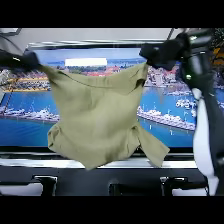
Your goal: Fold the clothes and pants, and hang the long-sleeved shirts on hangers.
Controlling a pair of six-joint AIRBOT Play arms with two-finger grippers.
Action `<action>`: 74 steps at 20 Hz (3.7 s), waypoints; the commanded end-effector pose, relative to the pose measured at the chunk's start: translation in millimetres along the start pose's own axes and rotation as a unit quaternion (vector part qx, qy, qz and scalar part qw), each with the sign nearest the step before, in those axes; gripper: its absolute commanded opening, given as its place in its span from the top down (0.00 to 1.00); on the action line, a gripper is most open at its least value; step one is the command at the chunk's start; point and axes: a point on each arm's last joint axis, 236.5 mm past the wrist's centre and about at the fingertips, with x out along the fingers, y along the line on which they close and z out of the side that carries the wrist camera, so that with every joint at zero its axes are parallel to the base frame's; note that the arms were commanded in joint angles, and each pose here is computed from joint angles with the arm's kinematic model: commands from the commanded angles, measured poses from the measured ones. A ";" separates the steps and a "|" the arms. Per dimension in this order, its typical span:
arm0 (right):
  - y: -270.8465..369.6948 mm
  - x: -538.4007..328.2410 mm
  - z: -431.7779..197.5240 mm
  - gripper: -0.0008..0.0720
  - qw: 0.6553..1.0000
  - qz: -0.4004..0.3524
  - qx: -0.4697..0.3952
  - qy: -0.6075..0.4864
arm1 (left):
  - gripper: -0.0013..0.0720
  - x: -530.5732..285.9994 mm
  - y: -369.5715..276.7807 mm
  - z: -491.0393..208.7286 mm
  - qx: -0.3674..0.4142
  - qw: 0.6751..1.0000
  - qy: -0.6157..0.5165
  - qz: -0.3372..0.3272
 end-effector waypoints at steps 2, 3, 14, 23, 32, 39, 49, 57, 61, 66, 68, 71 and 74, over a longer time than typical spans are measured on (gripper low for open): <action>-27.3 120.3 -30.8 0.93 0.992 0.042 0.079 0.091 | 0.94 151.0 22.7 -79.1 -0.019 0.991 0.134 0.009; -29.9 135.8 -39.0 0.93 0.990 0.044 0.088 0.102 | 0.94 169.1 22.8 -91.6 -0.019 0.989 0.147 0.011; -55.1 96.3 -23.9 0.33 0.992 0.047 0.016 0.119 | 0.30 142.8 20.5 -54.6 -0.016 0.993 0.113 0.005; -140.0 -68.5 -87.9 0.25 0.970 0.034 -0.060 0.235 | 0.23 -23.0 89.4 -87.0 -0.076 0.977 0.181 0.082; -134.6 -55.9 -357.0 0.23 0.935 0.087 0.082 0.333 | 0.23 -80.4 83.9 -270.7 -0.131 0.955 0.251 0.090; -130.9 -20.5 -381.7 0.23 0.960 0.044 0.070 0.266 | 0.23 -95.8 71.7 -323.5 -0.138 0.956 0.251 0.067; -127.9 15.7 -386.3 0.90 0.952 0.031 0.154 0.263 | 0.23 -64.8 33.3 -360.0 -0.169 0.947 0.272 -0.038; -99.8 -28.1 -371.9 0.93 0.949 0.086 0.158 0.259 | 0.23 -32.8 26.3 -383.0 -0.180 0.944 0.265 -0.081; -92.5 -45.9 -371.0 0.93 0.944 0.099 0.167 0.265 | 0.23 -13.3 15.0 -388.3 -0.151 0.946 0.272 -0.093; -88.1 -61.8 -374.0 0.93 0.939 0.108 0.172 0.276 | 0.24 18.9 5.5 -405.2 -0.134 0.945 0.289 -0.076; -85.7 -69.0 -373.6 0.93 0.939 0.116 0.167 0.277 | 0.57 23.0 3.7 -405.1 -0.136 0.944 0.291 -0.076; -82.2 -80.5 -371.8 0.93 0.938 0.127 0.167 0.275 | 0.94 20.4 -1.6 -391.6 -0.123 0.949 0.278 -0.086; -79.1 -104.6 -377.7 0.93 0.930 0.129 0.177 0.296 | 0.94 -5.2 -17.9 -386.6 -0.101 0.941 0.301 -0.113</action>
